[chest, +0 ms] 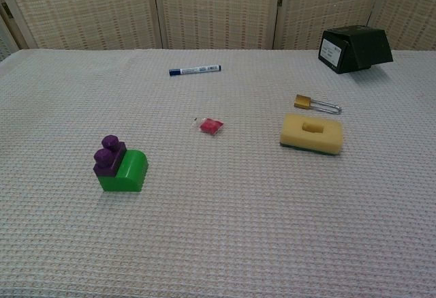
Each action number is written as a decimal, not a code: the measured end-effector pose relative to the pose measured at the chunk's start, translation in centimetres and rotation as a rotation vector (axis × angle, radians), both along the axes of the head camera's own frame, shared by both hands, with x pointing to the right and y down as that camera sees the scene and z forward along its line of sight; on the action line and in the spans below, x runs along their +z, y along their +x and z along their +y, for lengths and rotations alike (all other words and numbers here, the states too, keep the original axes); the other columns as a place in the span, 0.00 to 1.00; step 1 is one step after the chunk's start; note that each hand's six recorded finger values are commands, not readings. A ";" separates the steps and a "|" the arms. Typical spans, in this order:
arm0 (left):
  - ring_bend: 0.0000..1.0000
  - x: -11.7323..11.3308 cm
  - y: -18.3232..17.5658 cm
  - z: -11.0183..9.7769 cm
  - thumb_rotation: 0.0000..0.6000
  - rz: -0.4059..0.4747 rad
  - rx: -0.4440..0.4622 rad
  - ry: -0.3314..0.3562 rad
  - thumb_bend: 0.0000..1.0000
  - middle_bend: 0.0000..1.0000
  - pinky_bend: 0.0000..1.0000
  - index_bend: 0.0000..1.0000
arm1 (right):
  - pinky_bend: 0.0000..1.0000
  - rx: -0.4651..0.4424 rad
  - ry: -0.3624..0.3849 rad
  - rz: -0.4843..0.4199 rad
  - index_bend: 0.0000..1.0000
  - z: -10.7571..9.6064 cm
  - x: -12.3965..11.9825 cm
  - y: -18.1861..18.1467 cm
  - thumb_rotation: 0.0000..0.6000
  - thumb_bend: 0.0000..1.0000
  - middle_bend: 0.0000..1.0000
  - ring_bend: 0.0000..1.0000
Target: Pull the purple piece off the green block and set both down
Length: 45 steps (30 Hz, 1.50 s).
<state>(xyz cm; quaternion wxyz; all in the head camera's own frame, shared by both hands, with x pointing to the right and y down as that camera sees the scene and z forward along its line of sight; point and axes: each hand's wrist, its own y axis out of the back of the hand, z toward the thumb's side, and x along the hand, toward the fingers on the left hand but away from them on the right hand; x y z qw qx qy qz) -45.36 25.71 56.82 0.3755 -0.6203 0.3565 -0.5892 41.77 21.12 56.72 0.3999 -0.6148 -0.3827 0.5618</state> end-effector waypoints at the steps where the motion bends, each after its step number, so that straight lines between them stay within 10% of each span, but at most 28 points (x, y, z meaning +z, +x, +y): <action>1: 0.00 0.1 0.1 0.0 1.00 -0.002 0.002 0.000 0.41 0.04 0.02 0.00 | 0.00 0.002 0.002 0.000 0.00 -0.1 0.0 0.0 1.00 0.43 0.00 0.00; 16: 0.00 3.3 6.1 1.5 1.00 0.205 0.122 -0.139 0.34 0.01 0.00 0.03 | 0.00 0.027 0.045 -0.017 0.00 -0.1 -1.3 0.8 1.00 0.43 0.00 0.00; 30: 0.00 6.7 13.5 -1.3 1.00 0.427 -0.024 -0.412 0.31 0.00 0.00 0.07 | 0.00 0.013 0.004 -0.031 0.00 -0.4 -0.3 0.3 1.00 0.43 0.00 0.00; 45: 0.00 9.5 17.1 -4.6 1.00 0.465 -0.049 -0.394 0.32 0.00 0.00 0.15 | 0.00 -0.027 -0.002 -0.086 0.00 -0.4 -0.4 -0.2 1.00 0.43 0.00 0.00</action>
